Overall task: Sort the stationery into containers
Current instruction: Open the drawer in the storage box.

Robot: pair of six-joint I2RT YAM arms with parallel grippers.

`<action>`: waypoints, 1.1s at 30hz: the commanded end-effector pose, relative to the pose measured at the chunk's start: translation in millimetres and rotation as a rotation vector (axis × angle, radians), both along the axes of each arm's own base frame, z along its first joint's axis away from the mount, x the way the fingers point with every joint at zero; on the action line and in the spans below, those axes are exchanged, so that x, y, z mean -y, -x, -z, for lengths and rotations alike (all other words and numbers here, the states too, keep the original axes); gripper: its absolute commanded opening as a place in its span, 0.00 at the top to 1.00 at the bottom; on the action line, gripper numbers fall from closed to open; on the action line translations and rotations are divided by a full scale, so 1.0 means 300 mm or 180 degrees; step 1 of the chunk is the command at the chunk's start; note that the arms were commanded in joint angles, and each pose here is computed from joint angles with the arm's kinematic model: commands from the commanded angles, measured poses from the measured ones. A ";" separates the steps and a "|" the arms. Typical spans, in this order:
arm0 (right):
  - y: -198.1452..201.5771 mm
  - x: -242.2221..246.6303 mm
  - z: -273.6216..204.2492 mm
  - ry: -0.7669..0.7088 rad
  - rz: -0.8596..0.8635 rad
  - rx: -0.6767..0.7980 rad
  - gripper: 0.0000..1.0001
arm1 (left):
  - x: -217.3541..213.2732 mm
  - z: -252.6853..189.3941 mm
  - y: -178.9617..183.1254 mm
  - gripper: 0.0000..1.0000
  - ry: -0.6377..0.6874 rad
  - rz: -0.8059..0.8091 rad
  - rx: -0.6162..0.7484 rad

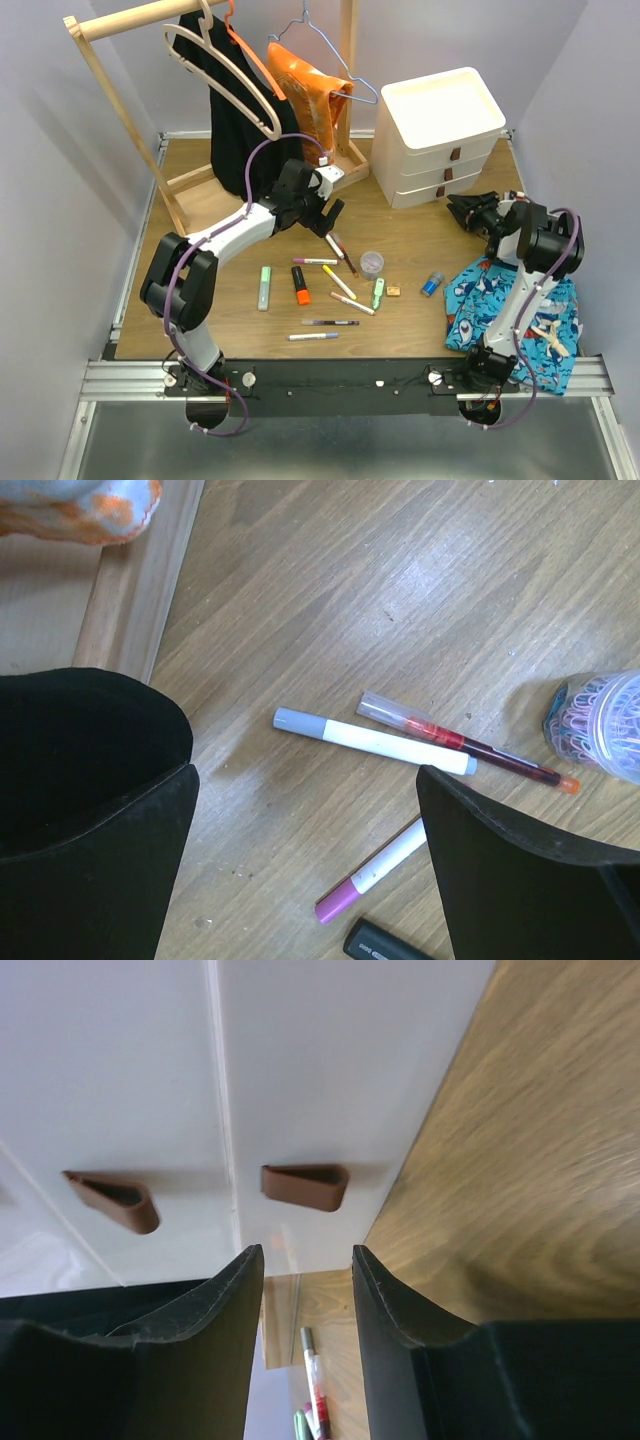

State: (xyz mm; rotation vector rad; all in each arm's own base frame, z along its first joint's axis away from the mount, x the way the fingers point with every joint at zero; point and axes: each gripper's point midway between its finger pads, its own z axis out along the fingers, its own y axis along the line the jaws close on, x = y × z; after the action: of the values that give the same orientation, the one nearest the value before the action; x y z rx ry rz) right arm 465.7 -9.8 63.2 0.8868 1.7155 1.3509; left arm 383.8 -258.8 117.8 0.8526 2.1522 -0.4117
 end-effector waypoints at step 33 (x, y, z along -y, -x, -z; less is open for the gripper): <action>-0.127 -0.055 0.023 0.0179 -0.0049 0.0670 0.77 | 0.002 0.063 -0.018 0.01 -0.0038 0.0059 -0.0369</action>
State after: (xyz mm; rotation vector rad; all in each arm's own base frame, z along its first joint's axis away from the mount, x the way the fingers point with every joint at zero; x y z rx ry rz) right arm 500.3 6.1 48.1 0.7626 1.6460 1.3587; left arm 386.7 -255.8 96.4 0.8680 2.2490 -0.4361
